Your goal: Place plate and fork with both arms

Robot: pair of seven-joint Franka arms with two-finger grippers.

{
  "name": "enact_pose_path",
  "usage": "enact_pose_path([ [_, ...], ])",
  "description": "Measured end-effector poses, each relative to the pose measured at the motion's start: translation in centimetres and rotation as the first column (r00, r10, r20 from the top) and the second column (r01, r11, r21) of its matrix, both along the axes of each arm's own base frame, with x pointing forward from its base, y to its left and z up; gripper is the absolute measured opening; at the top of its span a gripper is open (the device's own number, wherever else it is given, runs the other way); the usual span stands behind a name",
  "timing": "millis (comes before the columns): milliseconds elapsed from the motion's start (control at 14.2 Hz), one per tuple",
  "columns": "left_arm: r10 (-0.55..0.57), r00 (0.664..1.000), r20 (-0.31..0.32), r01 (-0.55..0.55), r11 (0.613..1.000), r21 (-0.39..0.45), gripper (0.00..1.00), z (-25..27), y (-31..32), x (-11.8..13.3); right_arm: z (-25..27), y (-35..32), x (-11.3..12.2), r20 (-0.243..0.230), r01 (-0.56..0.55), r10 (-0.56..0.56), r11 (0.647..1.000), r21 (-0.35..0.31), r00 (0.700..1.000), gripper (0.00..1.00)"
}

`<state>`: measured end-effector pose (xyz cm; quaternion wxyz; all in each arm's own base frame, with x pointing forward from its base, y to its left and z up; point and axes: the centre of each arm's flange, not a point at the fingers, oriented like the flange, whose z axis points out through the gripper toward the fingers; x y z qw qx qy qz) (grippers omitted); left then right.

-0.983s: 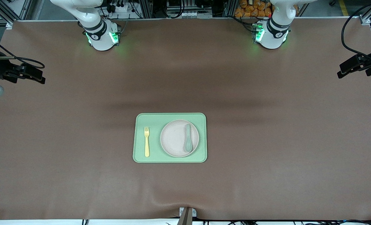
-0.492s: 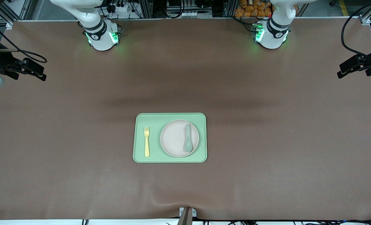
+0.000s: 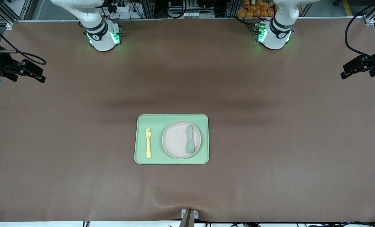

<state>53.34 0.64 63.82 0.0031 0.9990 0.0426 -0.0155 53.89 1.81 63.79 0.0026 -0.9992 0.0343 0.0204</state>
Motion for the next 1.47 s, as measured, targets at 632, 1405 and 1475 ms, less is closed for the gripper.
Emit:
enact_pose_path([
  [632, -0.001, 1.0, 0.003, 0.001, 1.0, -0.001, 1.0, -0.6, 0.0, 0.6, 0.1, 0.4, 0.1, 0.011, -0.008, 0.008, 1.0, 0.0, 1.0, 1.0],
  [1405, -0.028, 0.999, 0.033, 0.028, 1.0, 0.005, 1.0, 1.8, -1.6, -0.9, 0.1, -0.4, 0.2, 0.014, 0.007, -0.007, 1.0, 0.001, 1.0, 1.0],
  [1475, -0.034, 0.999, 0.04, 0.034, 0.999, 0.006, 1.0, 2.2, -1.9, -1.1, 0.1, -0.4, 0.2, 0.014, 0.007, -0.007, 1.0, 0.001, 1.0, 1.0],
])
